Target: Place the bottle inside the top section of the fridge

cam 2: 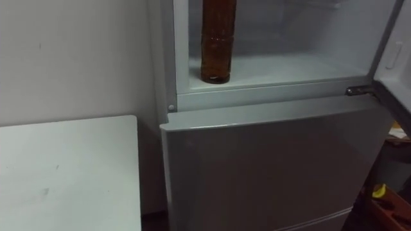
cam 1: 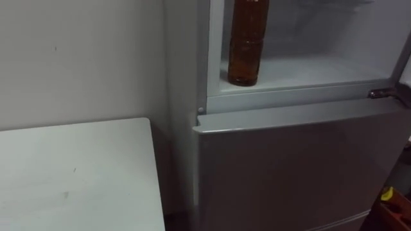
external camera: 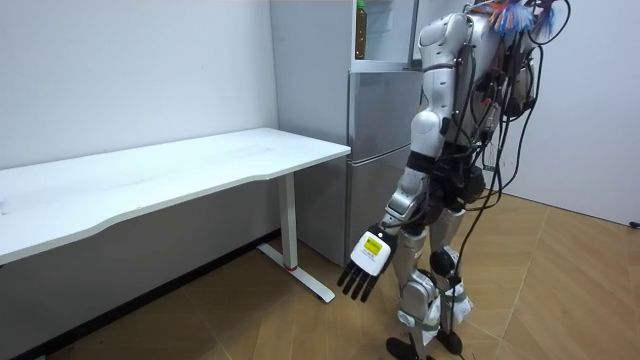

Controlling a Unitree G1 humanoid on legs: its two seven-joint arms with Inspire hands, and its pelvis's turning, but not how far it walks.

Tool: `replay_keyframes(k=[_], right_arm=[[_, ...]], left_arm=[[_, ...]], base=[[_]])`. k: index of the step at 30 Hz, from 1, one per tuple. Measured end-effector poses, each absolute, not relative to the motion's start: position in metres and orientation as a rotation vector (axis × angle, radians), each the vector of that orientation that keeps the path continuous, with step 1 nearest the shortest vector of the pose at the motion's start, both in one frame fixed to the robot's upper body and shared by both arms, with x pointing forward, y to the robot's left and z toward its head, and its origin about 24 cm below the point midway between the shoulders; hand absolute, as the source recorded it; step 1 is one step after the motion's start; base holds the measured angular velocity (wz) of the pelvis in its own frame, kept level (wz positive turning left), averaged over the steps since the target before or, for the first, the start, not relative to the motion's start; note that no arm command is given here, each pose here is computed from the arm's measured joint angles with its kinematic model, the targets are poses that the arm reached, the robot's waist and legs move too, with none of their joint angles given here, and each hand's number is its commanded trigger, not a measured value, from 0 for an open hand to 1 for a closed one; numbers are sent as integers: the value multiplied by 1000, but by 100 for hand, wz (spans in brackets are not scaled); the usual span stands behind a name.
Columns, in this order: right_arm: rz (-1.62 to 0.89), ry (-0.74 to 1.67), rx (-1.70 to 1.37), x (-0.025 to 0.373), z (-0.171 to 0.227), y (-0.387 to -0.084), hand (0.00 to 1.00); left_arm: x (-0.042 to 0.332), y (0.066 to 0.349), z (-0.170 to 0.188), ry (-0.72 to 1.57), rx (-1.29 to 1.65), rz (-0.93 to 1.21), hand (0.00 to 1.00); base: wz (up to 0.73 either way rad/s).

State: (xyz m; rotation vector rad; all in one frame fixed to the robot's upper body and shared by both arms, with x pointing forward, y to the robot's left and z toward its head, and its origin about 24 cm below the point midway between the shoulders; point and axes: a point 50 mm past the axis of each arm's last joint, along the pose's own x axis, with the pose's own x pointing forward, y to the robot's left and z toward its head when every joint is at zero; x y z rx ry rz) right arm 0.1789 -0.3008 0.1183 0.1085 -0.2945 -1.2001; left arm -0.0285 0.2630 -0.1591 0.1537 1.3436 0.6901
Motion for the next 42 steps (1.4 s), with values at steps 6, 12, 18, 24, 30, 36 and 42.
replay_keyframes(k=[6,12,18,24,30,36,42], right_arm=[[-1171,-292,105,180,117,-299,0],[-1165,-293,102,180,117,-298,0],[-1146,-299,83,181,116,-296,0],[-1102,-303,54,184,116,-291,0],[-926,-312,-38,194,116,-266,0],[-750,-295,-75,201,114,-247,0],[-688,-304,-74,202,120,-239,0]], left_arm=[[-35,261,-160,1376,158,698,0],[-35,260,-160,1383,158,694,0],[-29,261,-161,1369,158,688,0],[-19,261,-161,1349,178,656,0],[-8,260,-162,1328,206,596,0],[-2,259,-162,1317,206,561,0],[-2,264,-161,1316,241,539,0]], base=[[0],[0],[0],[0],[-4],[-2],[4]])
